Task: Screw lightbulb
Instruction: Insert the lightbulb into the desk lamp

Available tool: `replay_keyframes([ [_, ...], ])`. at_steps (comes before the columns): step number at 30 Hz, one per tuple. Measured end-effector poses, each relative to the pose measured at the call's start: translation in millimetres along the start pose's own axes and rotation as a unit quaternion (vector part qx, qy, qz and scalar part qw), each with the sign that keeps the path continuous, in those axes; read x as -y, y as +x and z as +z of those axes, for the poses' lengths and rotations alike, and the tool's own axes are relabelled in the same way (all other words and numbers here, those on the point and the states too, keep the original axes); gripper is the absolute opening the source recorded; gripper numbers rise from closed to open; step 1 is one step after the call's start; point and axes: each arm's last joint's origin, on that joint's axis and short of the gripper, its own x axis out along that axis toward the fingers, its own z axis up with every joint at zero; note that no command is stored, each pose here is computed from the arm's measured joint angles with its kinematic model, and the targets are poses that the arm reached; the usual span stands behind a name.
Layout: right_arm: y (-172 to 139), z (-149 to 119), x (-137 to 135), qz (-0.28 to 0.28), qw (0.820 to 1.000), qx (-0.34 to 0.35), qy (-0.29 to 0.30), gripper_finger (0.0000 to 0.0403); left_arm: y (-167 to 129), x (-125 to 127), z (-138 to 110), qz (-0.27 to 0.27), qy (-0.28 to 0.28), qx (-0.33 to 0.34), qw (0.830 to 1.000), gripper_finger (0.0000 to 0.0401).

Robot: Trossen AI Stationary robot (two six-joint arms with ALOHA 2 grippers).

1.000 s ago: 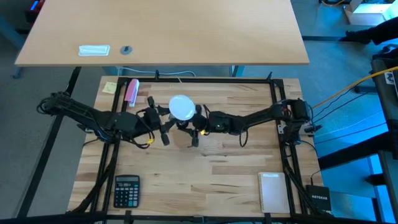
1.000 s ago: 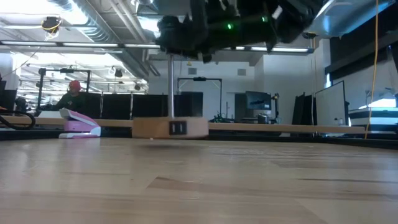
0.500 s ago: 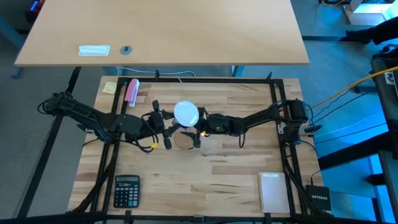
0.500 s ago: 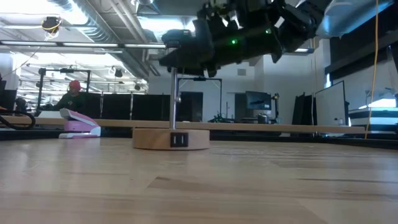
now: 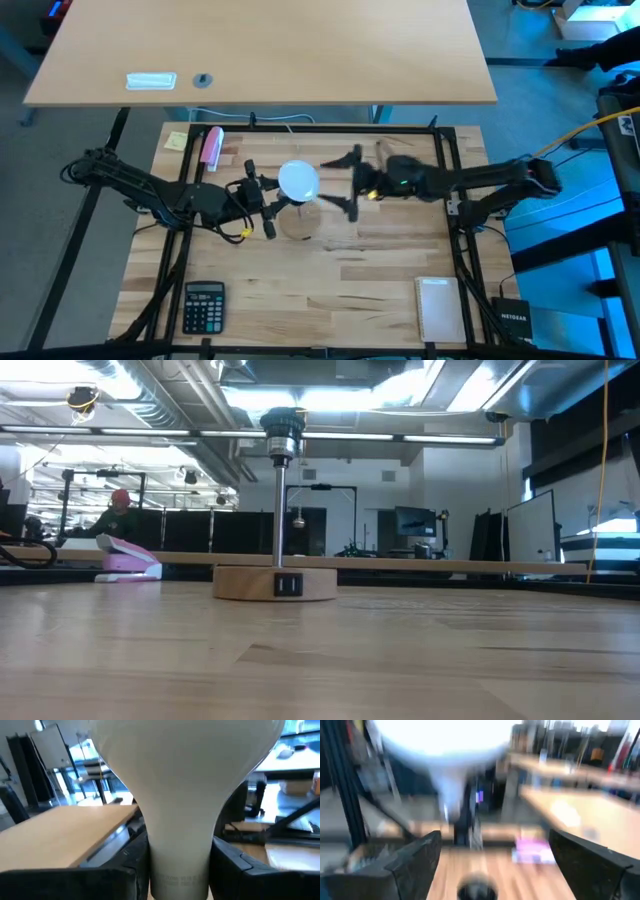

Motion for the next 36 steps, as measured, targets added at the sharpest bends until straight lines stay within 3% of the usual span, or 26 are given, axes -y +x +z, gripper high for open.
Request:
replay_keyframes([
  [3, -11, 20, 1, 0.016, 0.998, 0.062, -0.009, 0.0365, 2, -2, 4, -0.011, 0.002, 0.017, 1.0, 0.0132],
  [5, -11, 21, 1, 0.033, 0.997, 0.069, -0.012, 0.0365, 2, -2, 3, -0.022, 0.003, 0.014, 1.0, 0.0132],
  [11, 4, -16, -10, 0.077, 0.996, -0.041, 0.01, 0.0365, -2, 4, -22, -0.043, 0.018, -0.093, 0.995, 0.0131],
  [19, 14, -59, -56, 0.1, 0.988, -0.118, 0.006, 0.0365, -13, 34, -42, -0.089, 0.013, -0.152, 0.984, 0.0132],
  [27, -8, -80, -93, 0.075, 0.966, -0.246, -0.032, 0.0365, -30, 56, -92, -0.101, 0.022, -0.337, 0.936, 0.0133],
  [32, -12, -89, -97, 0.055, 0.971, -0.232, -0.037, 0.0365, -5, 69, -128, -0.109, 0.043, -0.399, 0.909, 0.0134],
  [36, -16, -101, -97, 0.058, 0.972, -0.225, -0.033, 0.0365, 11, 74, -157, -0.13, 0.051, -0.462, 0.876, 0.0136],
])
